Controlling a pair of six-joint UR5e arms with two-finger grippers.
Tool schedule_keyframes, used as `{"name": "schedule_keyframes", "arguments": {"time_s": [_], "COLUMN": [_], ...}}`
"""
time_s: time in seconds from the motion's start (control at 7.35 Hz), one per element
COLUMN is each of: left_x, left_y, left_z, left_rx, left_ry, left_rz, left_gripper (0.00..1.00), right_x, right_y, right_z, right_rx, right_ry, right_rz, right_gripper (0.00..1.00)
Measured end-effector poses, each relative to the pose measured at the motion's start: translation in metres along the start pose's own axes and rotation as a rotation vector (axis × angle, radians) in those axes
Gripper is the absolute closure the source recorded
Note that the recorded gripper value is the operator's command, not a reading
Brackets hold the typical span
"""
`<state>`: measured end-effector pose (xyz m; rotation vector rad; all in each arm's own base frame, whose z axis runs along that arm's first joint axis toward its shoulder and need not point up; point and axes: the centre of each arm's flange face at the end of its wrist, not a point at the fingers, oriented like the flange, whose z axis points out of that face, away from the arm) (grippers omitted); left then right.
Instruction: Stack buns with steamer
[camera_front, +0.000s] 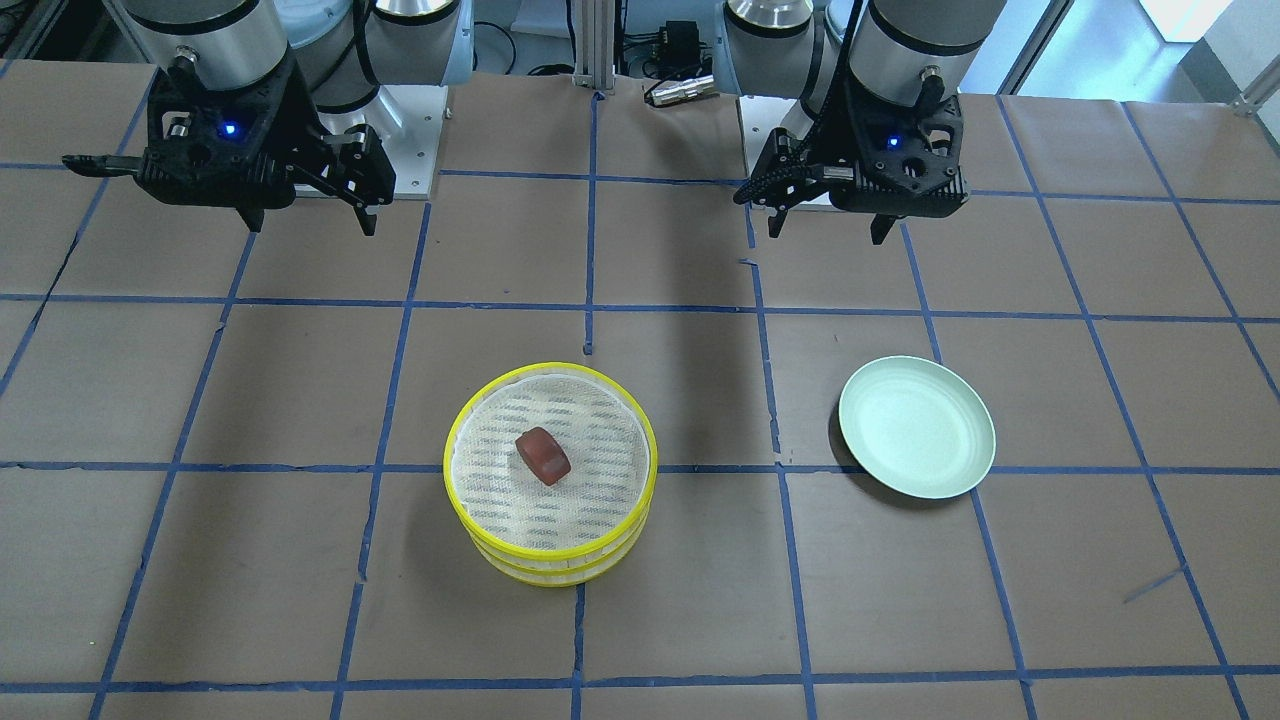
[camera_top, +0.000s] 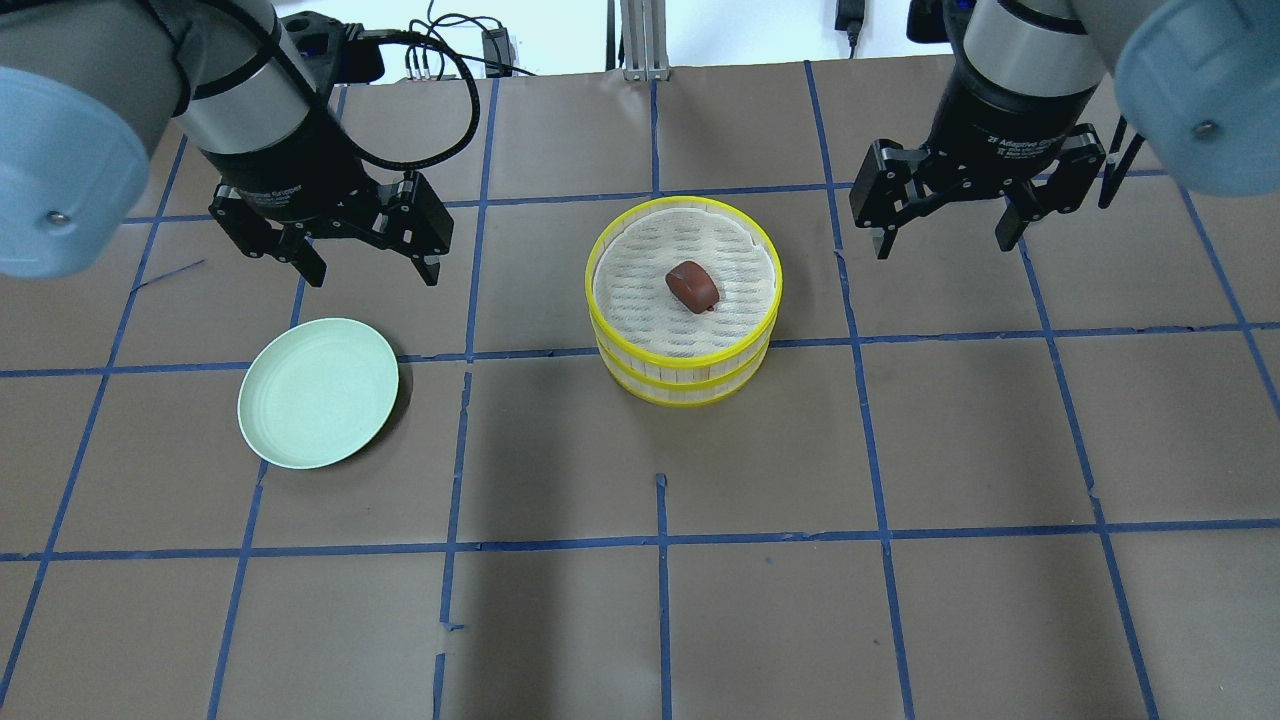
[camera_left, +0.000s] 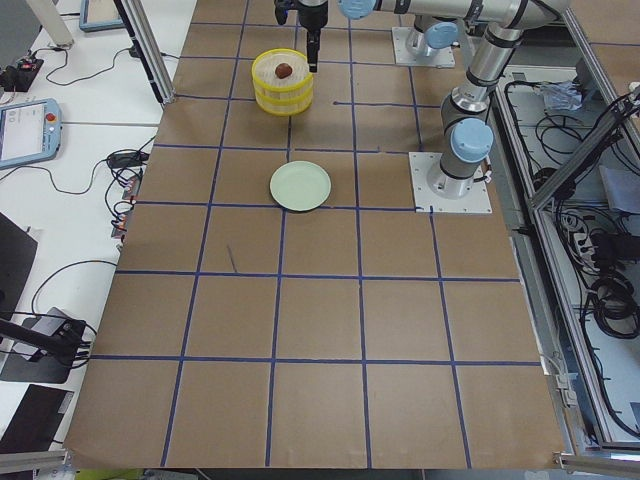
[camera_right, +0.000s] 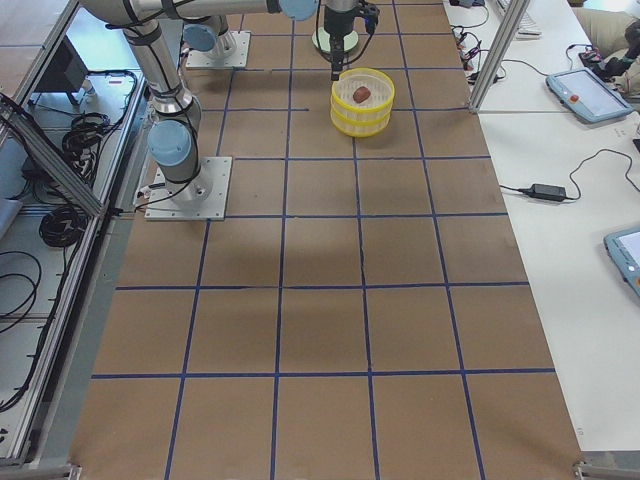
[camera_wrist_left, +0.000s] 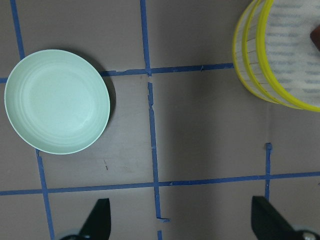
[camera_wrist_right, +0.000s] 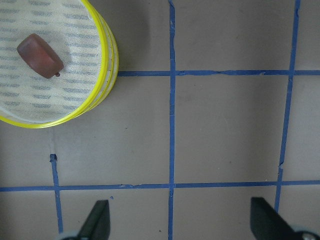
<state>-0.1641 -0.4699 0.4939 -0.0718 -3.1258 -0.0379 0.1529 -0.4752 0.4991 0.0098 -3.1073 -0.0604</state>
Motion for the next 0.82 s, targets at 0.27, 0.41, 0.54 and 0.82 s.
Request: {"name": "schedule_keyframes", "arguments": {"time_s": [0.27,0.41,0.54,0.82], "left_x": [0.0013,0.0016,0.0017,0.0019], "left_y": [-0.0008,-0.0012,-0.0014,-0.0021], "left_z": [0.0001,-0.0001,-0.0005,-0.0008], "left_rx": [0.002,0.002,0.003,0.004], "left_ry": [0.009,0.019,0.023,0.027], "left_rz": [0.0,0.0,0.0,0.0], "left_gripper": [0.0,0.0,0.0,0.0], "right_x": [0.0,-0.0004,-0.0009,-0.0016], "right_y": [-0.0008,0.0003,0.0013,0.0012], "right_z": [0.0003,0.0002,-0.0008,-0.001], "right_rx": [0.003,0.001,0.002,0.004], "right_ry": [-0.004,-0.009,-0.011,-0.016], "right_rz": [0.001,0.006,0.011,0.015], "right_gripper": [0.0,0.01,0.0,0.0]}}
